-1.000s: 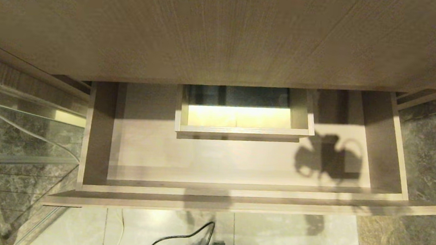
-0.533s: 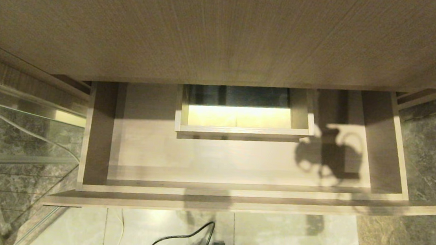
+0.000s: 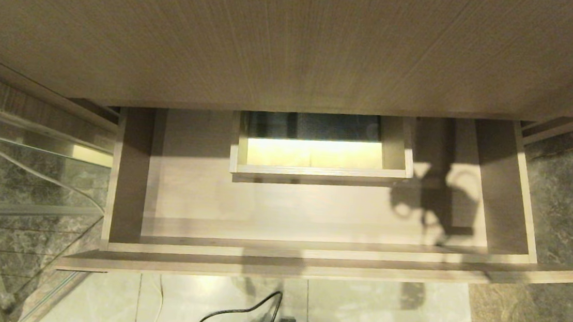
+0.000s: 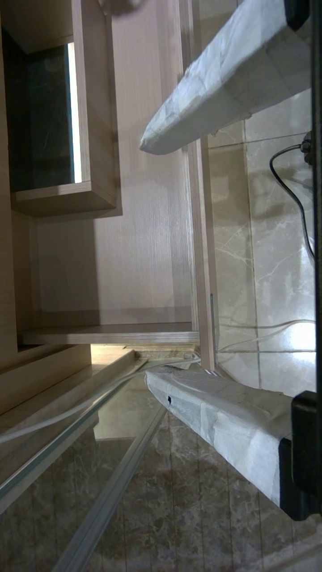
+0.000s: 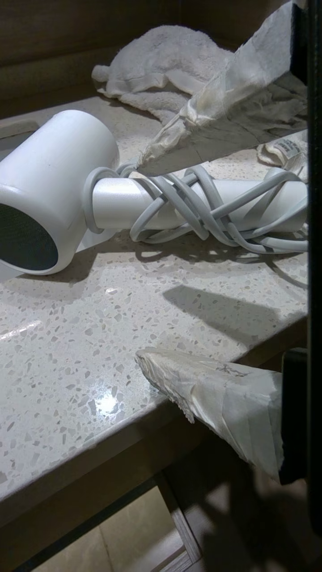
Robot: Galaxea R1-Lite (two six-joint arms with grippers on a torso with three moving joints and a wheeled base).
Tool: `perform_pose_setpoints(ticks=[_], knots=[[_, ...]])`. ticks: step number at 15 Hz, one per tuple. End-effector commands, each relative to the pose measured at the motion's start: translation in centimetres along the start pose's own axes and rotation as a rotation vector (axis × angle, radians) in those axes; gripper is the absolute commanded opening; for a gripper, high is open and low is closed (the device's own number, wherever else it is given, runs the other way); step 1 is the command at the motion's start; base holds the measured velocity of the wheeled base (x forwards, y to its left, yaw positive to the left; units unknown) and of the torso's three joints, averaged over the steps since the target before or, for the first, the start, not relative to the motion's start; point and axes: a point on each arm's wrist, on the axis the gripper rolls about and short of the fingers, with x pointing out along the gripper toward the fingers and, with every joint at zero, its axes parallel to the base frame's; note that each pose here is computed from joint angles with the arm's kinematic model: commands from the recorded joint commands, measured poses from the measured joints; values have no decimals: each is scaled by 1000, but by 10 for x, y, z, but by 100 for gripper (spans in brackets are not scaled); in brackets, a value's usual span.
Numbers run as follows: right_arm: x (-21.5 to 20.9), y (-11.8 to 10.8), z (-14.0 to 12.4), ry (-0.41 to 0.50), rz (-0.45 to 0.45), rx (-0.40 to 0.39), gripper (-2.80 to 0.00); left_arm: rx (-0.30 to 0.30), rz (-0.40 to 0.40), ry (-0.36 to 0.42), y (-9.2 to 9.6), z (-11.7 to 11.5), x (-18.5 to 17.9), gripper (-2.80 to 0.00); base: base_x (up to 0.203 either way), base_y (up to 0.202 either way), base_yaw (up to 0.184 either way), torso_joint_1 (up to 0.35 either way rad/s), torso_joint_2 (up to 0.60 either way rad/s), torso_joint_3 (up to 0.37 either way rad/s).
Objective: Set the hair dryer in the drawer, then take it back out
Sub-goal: Pick up the hairdryer
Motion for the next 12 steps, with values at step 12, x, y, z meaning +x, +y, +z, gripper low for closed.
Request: perform_pose_setpoints(ticks=[12], knots=[[-2, -9, -2, 191, -156, -86, 0, -1, 1, 38, 0, -11, 1, 0, 0, 0, 0, 0, 0, 0]])
